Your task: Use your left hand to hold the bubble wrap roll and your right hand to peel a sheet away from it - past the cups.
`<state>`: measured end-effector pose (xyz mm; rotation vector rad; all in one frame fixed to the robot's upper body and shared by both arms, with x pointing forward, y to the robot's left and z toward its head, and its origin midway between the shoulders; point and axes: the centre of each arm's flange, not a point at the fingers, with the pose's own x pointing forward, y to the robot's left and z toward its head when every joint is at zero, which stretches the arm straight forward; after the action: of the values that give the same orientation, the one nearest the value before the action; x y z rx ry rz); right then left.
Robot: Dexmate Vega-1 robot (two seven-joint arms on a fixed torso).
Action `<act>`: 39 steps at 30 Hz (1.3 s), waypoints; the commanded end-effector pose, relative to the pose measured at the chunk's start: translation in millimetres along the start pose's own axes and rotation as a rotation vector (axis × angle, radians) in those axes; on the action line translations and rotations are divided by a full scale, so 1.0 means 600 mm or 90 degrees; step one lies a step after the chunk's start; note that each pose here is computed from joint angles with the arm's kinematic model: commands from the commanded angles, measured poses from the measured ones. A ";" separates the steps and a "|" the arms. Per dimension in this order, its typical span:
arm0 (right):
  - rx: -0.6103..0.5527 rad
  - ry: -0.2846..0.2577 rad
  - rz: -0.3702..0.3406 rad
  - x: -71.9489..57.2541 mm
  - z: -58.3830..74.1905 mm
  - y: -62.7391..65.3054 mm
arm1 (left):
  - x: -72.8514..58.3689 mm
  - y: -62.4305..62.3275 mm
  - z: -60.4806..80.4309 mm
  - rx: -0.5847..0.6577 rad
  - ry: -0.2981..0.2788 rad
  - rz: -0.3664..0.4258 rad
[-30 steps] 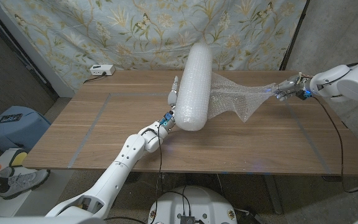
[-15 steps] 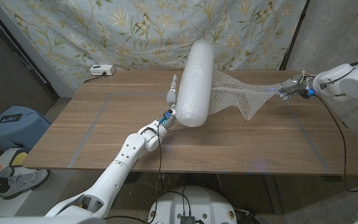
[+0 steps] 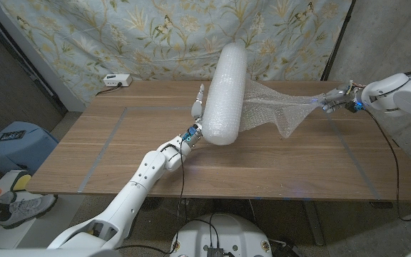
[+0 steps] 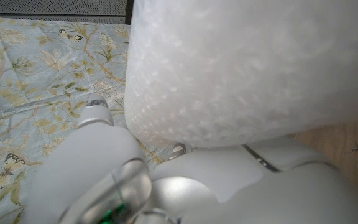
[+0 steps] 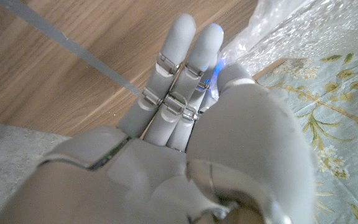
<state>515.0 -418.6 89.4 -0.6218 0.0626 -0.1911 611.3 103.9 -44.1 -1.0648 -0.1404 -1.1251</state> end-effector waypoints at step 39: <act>-0.002 -0.017 -0.062 -0.024 0.016 -0.056 | -0.007 -0.001 -0.001 0.010 0.032 0.003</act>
<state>500.3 -432.6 109.1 -0.6252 0.0178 -0.2564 607.9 105.9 -46.4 -1.0260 -0.1138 -1.1354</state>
